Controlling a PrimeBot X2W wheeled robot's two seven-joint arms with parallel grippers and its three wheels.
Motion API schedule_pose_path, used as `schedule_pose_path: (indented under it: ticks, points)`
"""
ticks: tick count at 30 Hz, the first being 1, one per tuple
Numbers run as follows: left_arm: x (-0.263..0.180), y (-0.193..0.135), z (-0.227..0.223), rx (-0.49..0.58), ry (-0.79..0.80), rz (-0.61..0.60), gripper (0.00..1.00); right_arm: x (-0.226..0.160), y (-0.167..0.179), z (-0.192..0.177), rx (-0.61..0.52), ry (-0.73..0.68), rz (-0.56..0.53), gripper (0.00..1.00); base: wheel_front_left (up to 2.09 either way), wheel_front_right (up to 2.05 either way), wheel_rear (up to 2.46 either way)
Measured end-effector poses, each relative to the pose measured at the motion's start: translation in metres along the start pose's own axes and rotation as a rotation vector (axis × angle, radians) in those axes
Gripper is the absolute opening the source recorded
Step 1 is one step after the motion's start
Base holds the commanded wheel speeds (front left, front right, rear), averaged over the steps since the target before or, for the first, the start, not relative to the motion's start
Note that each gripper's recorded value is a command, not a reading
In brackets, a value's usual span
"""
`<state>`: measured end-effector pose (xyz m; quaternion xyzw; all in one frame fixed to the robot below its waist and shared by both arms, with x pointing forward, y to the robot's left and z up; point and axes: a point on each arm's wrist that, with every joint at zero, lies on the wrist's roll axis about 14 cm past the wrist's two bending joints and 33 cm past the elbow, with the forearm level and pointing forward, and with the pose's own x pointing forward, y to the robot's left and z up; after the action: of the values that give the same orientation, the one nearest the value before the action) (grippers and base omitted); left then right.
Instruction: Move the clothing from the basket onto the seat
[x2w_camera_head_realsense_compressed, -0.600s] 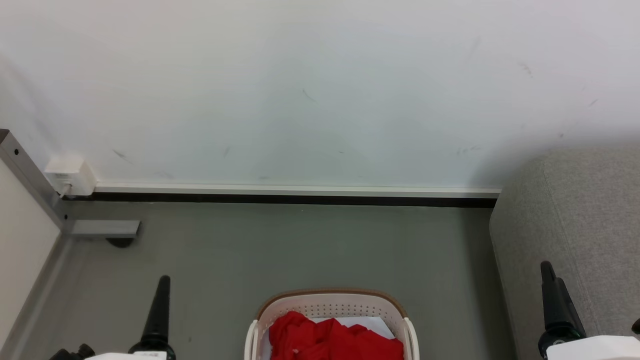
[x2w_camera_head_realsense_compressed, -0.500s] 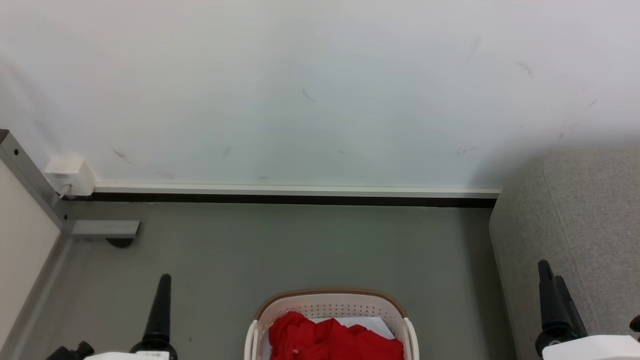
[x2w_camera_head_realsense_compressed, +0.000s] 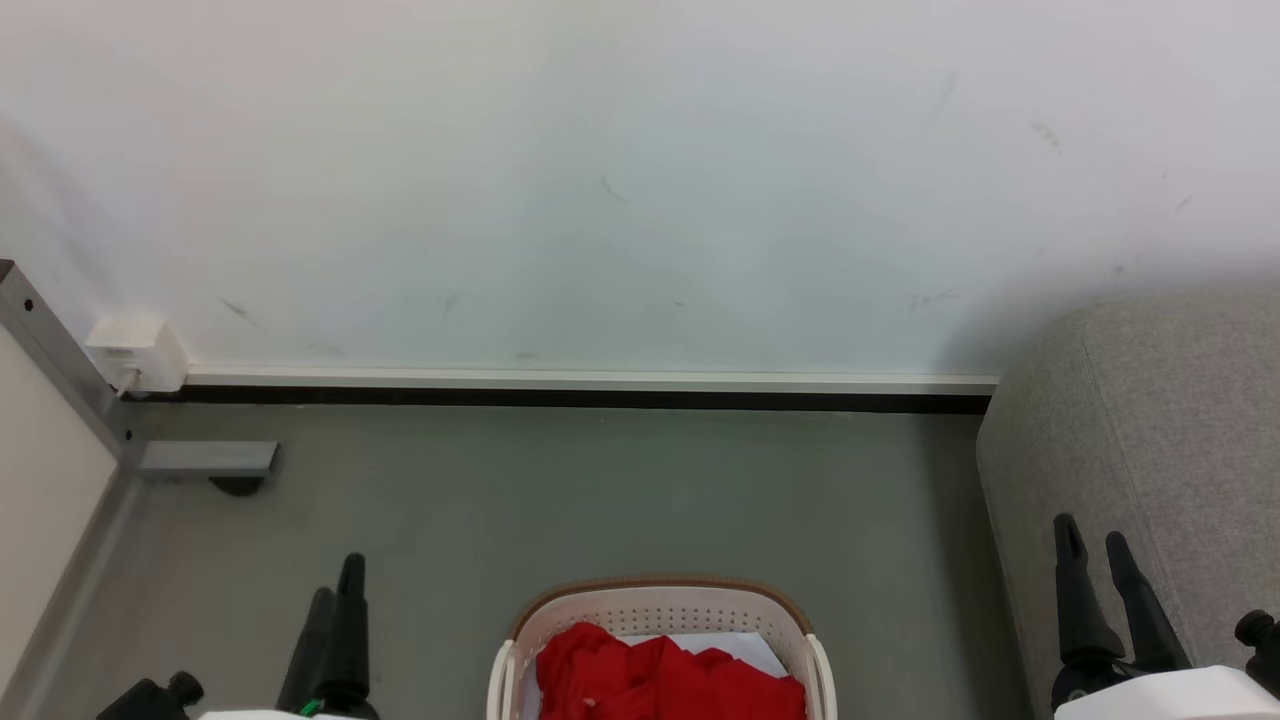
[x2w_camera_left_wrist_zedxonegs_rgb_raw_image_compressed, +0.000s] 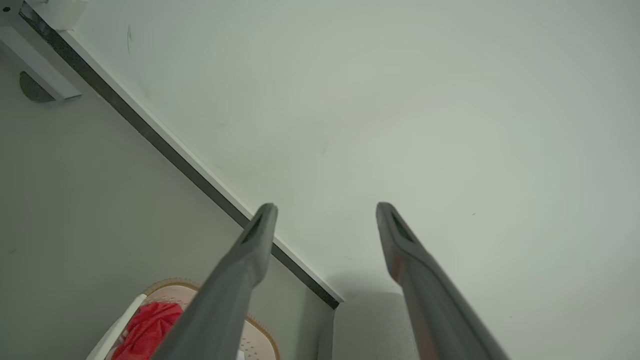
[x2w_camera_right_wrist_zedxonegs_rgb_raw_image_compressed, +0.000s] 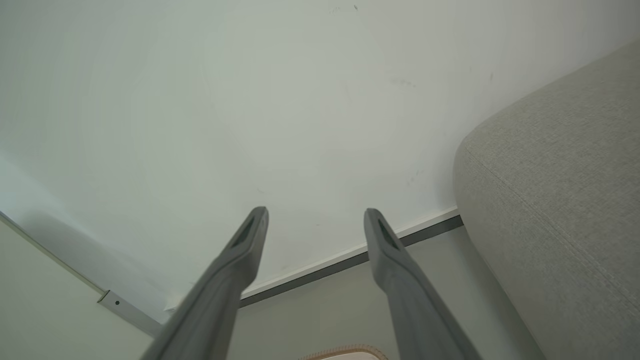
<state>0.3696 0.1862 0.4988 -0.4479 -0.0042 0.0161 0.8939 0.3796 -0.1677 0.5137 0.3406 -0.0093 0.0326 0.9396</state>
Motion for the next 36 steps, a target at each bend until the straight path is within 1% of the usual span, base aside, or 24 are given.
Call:
schedule_pose_path:
  ticks: [6,13,18,28,36]
  points:
    - [-0.001,-0.004,-0.001,0.145,0.003,-0.022,1.00,0.000,0.002,0.000,-0.085,-0.001,0.013,1.00,0.00,0.00,0.00]
    - [-0.002,-0.010,-0.002,0.259,-0.005,-0.047,1.00,0.000,0.004,0.001,-0.169,-0.010,0.027,1.00,0.00,0.00,0.00]
    - [-0.003,-0.012,-0.003,0.320,-0.005,-0.056,1.00,0.000,0.005,0.001,-0.225,-0.013,0.035,1.00,0.00,0.00,0.00]
    - [-0.005,-0.016,-0.004,0.406,-0.016,-0.075,1.00,-0.001,0.006,0.001,-0.324,-0.021,0.047,1.00,0.00,0.00,0.00]
    - [-0.009,-0.009,-0.010,0.488,0.000,-0.071,1.00,-0.006,0.001,-0.003,-0.383,-0.011,0.040,1.00,0.00,0.00,0.00]
